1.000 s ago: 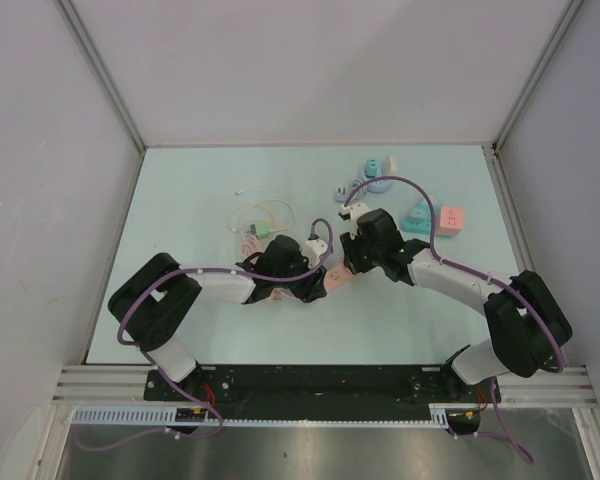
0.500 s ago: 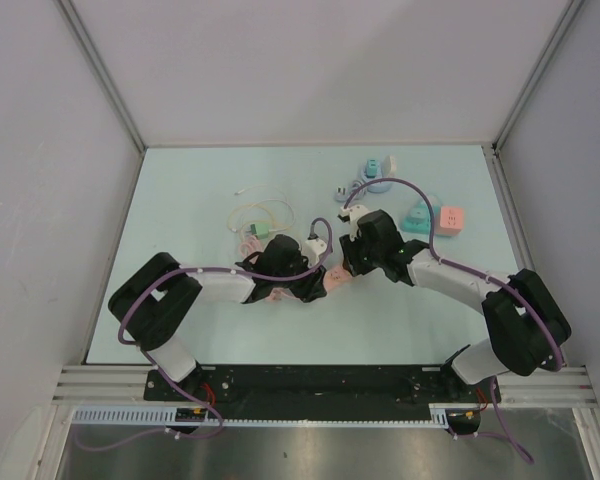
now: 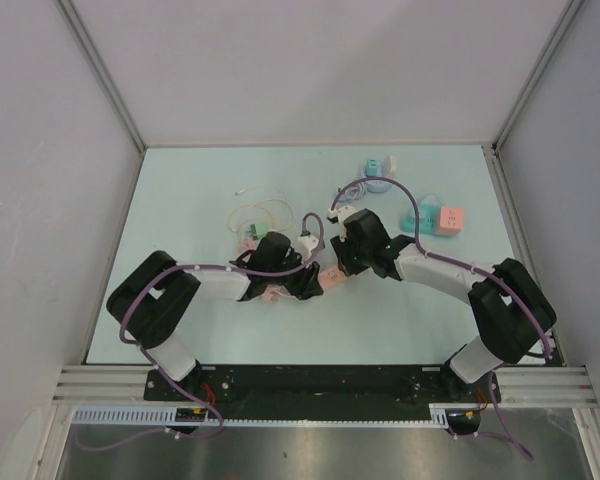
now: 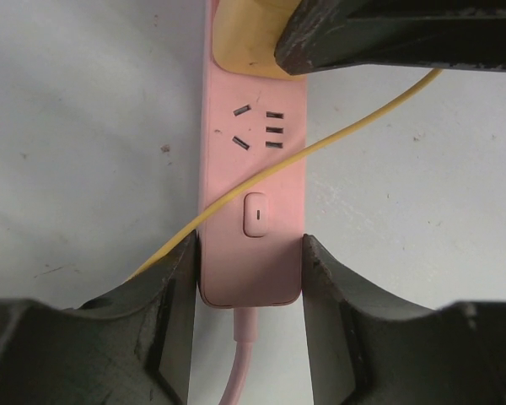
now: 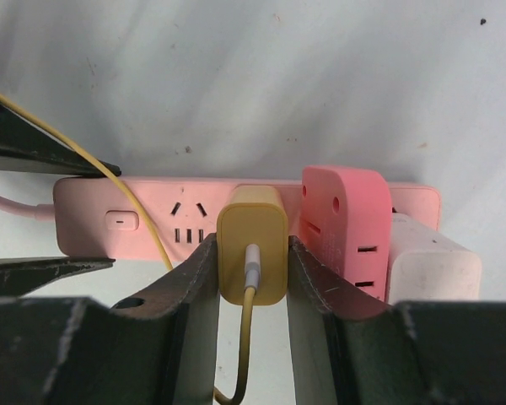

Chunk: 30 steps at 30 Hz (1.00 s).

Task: Insert the plug
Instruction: Insert the plug into the socket.

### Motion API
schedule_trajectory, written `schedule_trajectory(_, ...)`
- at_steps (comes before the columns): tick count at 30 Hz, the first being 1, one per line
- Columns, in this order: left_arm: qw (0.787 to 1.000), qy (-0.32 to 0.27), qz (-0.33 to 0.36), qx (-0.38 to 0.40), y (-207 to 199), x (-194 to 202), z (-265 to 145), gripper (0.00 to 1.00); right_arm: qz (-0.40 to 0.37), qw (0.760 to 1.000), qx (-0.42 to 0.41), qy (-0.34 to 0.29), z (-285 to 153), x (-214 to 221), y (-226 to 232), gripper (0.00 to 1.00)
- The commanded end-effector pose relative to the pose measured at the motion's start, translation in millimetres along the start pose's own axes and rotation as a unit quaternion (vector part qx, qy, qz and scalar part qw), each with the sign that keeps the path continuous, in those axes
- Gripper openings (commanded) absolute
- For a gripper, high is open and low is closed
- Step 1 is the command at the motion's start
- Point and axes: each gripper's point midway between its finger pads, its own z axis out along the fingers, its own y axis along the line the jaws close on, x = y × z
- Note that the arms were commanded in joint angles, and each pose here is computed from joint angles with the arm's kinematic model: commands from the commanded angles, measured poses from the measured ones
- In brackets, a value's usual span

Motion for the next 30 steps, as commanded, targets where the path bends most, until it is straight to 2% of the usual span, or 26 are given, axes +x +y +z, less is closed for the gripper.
schedule_trajectory(1, 0.994, 0.026, -0.086, -0.058, 43.1, 31.2, -17.8, 0.31, -0.018, 0.995, -0.01, 0.094, 9.0, 50.6, 5.4, 0.0)
schedule_trajectory(10, 0.993, 0.025, -0.096, -0.066, 50.5, 31.0, -20.4, 0.31, -0.03, 0.992, -0.015, 0.122, 24.9, 56.5, 10.2, 0.0)
schedule_trajectory(17, 0.995, 0.011, -0.078, -0.067, 49.6, 26.0, -24.2, 0.33, -0.027, 0.982, -0.017, 0.188, 25.3, 76.8, 18.1, 0.0)
schedule_trajectory(22, 0.996, 0.002, -0.073, -0.06, 45.7, 21.4, -24.7, 0.33, -0.025, 0.968, -0.006, 0.248, 25.0, 111.5, 19.8, 0.0)
schedule_trajectory(28, 0.995, -0.026, -0.079, -0.064, 41.1, 12.8, -34.4, 0.4, -0.019, 0.968, -0.013, 0.249, 23.5, 117.2, 31.8, 0.0)
schedule_trajectory(30, 0.993, -0.037, -0.087, -0.074, 41.7, 8.3, -39.6, 0.47, -0.018, 0.968, -0.02, 0.248, 24.4, 117.1, 34.4, 0.0)
